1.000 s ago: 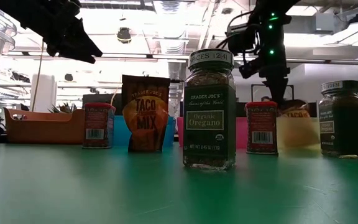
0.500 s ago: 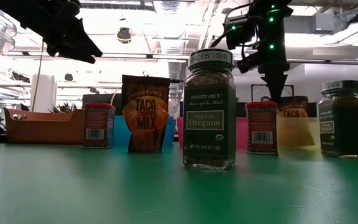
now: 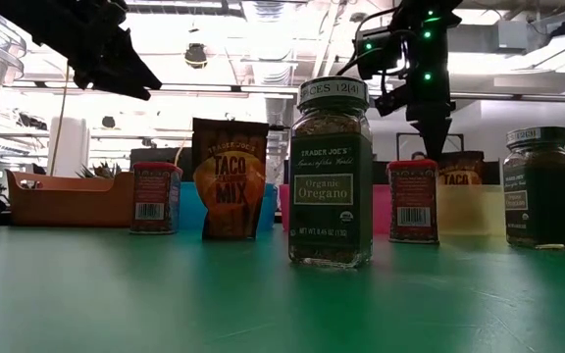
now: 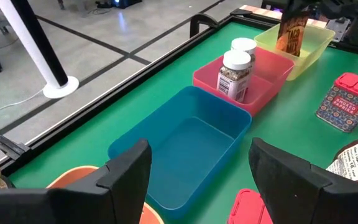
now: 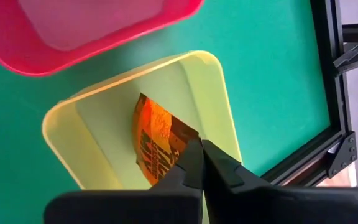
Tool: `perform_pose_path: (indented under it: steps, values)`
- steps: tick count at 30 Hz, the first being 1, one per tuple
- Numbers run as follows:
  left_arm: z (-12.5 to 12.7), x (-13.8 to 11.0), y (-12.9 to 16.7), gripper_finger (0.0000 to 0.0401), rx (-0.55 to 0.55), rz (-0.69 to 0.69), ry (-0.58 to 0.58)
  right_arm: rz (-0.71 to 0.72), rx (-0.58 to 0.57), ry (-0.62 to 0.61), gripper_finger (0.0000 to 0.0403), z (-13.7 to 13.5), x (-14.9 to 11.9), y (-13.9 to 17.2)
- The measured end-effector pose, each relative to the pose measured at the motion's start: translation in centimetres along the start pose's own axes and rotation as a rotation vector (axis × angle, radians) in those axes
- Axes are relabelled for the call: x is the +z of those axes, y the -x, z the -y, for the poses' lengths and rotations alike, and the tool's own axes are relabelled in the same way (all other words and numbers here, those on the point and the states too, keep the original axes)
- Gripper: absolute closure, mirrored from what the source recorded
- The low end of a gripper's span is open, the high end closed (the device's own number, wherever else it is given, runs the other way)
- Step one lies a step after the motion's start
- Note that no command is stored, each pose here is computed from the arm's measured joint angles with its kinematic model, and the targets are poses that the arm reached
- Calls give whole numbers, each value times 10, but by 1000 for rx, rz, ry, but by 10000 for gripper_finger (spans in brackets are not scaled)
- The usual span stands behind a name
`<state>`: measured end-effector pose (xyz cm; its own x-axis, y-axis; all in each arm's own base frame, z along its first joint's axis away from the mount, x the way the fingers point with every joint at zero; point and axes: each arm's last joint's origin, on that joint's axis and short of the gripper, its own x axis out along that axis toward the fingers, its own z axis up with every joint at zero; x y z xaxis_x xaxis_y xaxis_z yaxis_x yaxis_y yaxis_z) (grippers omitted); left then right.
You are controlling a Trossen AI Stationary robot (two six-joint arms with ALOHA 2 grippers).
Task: Sort spices by type
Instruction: Put the middle orange seasoning bag into the yellow bin, then put the right orange seasoning bag into the yellow bin
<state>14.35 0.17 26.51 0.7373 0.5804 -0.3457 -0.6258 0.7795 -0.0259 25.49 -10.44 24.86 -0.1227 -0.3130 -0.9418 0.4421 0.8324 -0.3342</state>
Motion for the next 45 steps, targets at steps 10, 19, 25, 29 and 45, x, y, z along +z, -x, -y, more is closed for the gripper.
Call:
perform_pose_path:
  steps: [10, 19, 25, 29, 45]
  values:
    - [0, 0, 0, 145, 0, 0, 0, 40, 11, -22, 353, -10, 2, 4]
    - [0, 0, 0, 145, 0, 0, 7, 43, 38, -15, 292, -17, 1, 6]
    - [0, 0, 0, 145, 0, -1, 9, 37, 37, -17, 219, -16, 0, 6]
    - [0, 0, 0, 145, 1, -3, 2, 23, 35, -19, 177, -15, -1, 8]
    - [0, -1, 0, 145, 4, -10, 4, 113, 41, -128, 153, -16, -61, 84]
